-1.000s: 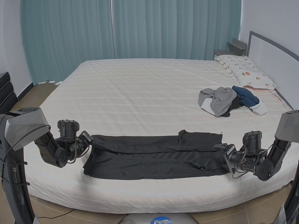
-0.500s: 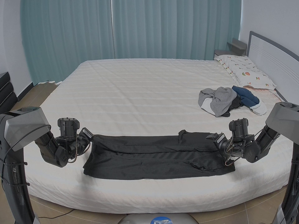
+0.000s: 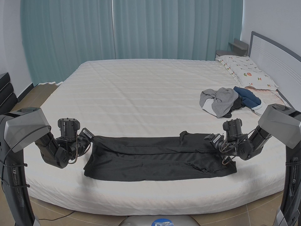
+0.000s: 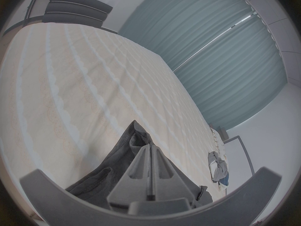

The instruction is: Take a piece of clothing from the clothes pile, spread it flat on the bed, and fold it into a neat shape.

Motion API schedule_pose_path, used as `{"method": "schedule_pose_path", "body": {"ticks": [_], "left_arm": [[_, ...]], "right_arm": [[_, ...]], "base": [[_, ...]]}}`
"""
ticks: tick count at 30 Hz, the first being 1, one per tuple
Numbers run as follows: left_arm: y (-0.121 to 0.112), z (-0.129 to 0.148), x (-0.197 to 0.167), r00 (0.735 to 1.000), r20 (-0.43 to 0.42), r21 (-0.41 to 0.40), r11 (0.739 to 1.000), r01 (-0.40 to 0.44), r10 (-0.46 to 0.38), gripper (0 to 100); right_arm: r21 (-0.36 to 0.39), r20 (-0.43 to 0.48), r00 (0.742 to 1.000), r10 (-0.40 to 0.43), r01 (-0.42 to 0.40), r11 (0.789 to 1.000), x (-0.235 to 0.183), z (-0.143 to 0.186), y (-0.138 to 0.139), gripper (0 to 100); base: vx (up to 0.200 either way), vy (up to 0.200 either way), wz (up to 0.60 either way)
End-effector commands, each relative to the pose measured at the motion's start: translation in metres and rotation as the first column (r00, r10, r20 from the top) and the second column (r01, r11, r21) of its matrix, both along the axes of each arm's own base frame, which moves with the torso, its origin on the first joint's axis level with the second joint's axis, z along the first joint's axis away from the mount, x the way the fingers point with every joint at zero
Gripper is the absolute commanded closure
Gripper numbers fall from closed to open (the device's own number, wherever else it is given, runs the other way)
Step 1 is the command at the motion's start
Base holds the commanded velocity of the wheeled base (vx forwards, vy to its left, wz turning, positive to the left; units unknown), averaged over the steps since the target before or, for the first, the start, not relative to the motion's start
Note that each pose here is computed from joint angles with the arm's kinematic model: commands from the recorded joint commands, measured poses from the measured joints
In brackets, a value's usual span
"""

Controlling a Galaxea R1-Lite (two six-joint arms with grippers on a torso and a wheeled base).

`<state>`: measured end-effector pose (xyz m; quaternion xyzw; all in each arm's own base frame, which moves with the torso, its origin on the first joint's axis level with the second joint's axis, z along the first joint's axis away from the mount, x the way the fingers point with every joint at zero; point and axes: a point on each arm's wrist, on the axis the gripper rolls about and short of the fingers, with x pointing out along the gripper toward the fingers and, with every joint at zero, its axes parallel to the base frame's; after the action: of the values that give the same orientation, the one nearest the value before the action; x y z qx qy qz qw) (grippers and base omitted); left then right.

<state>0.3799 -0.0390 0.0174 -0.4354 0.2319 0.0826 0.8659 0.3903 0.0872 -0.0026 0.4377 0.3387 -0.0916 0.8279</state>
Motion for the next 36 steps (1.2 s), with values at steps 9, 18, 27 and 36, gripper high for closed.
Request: {"method": "schedule_pose_path", "body": {"ticks": [9,18,27,36], "left_arm": [[0.002,-0.001,0.002,1.0,0.008,0.004,1.0,-0.006,0.006,100],[0.003,0.006,0.008,0.999,0.036,0.023,1.0,0.003,-0.004,100],[0.002,0.002,0.005,1.0,0.023,0.033,0.999,0.008,-0.009,100],[0.004,-0.003,0.006,1.0,0.012,0.034,0.999,0.005,-0.005,100]], "right_arm": [[-0.033,0.012,0.999,-0.041,0.041,0.999,0.002,0.001,-0.002,100],[-0.029,0.032,0.999,-0.039,0.04,0.999,0.006,0.01,-0.001,100],[-0.027,-0.018,0.999,-0.028,0.028,0.999,0.001,0.003,-0.004,100],[-0.032,-0.028,0.999,-0.015,0.014,0.999,0.004,-0.004,0.001,0]], "base": [[0.0,0.0,0.0],[0.0,0.0,0.0],[0.0,0.0,0.0],[0.0,0.0,0.0]]}}
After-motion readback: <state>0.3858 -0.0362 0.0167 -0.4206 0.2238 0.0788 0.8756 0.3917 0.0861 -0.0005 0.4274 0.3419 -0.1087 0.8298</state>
